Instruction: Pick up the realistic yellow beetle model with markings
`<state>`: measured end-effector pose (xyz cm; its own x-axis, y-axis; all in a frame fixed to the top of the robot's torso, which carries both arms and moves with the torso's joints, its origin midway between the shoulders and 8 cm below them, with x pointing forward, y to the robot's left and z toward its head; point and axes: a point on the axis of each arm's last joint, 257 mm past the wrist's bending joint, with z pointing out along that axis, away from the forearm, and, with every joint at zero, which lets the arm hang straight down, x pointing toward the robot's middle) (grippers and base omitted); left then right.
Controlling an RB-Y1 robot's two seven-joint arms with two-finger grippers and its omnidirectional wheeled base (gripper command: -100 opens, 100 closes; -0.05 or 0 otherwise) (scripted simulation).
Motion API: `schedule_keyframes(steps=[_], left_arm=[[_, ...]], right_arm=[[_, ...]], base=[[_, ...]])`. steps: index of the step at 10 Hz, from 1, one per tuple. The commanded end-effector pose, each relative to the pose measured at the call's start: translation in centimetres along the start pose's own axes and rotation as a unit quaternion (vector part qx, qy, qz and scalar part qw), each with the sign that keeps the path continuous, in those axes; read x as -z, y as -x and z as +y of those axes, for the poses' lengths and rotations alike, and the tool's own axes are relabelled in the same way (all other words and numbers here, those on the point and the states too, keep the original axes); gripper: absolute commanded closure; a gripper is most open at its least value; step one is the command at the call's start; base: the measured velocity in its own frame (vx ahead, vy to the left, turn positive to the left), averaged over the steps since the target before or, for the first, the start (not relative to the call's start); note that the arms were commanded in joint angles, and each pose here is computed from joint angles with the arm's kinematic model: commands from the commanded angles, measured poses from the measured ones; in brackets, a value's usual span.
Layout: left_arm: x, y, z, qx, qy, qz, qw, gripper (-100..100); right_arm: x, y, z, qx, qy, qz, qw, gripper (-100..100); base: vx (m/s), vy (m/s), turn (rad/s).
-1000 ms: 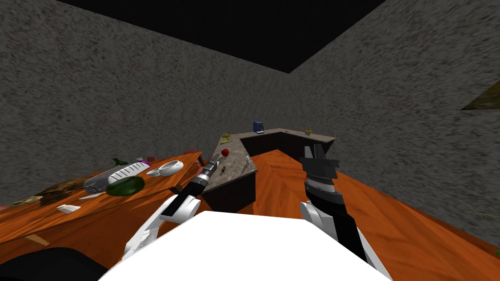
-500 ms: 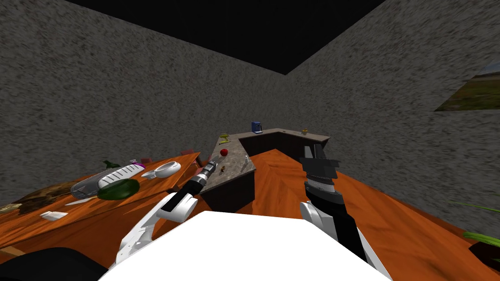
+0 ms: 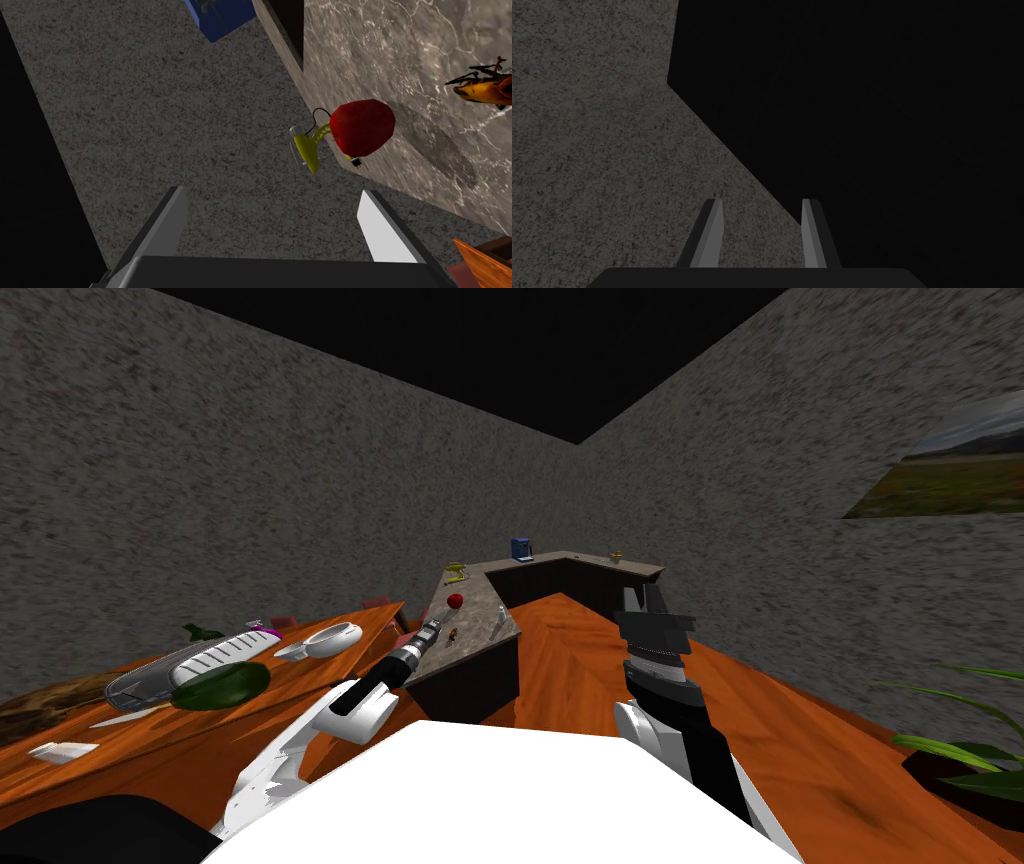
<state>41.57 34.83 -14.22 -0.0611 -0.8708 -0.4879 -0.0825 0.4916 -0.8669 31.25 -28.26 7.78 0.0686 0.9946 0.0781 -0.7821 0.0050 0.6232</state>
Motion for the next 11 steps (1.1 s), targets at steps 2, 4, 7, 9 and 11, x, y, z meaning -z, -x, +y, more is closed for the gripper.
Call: schedule_keyframes(steps=[2, 4, 7, 9, 11], left_arm=[[-0.2, 0.6, 1.9, -0.014, 0.038, 0.008, 0.9991, -100], [0.0, 1.0, 3.6, -0.021, 0.069, 0.014, 0.9973, -100], [0.4, 1.6, 6.8, -0.033, 0.124, 0.025, 0.9915, -100], [0.8, 2.0, 8.7, -0.036, 0.155, 0.030, 0.9868, -100], [1.3, 2.3, 10.4, -0.038, 0.184, 0.036, 0.9816, -100]], right_arm=[[0.0, 0.0, 0.0, 0.000, 0.000, 0.000, 1.0000, 0], [0.0, 0.0, 0.0, 0.000, 0.000, 0.000, 1.0000, 0], [0.0, 0.0, 0.0, 0.000, 0.000, 0.000, 1.0000, 0], [0.0, 0.0, 0.0, 0.000, 0.000, 0.000, 1.0000, 0], [0.0, 0.0, 0.0, 0.000, 0.000, 0.000, 1.0000, 0]], base=[[-0.011, -0.013, -0.073], [-0.004, -0.015, -0.053], [0.004, -0.026, -0.083], [0.020, -0.038, -0.083], [0.023, -0.033, -0.060]])
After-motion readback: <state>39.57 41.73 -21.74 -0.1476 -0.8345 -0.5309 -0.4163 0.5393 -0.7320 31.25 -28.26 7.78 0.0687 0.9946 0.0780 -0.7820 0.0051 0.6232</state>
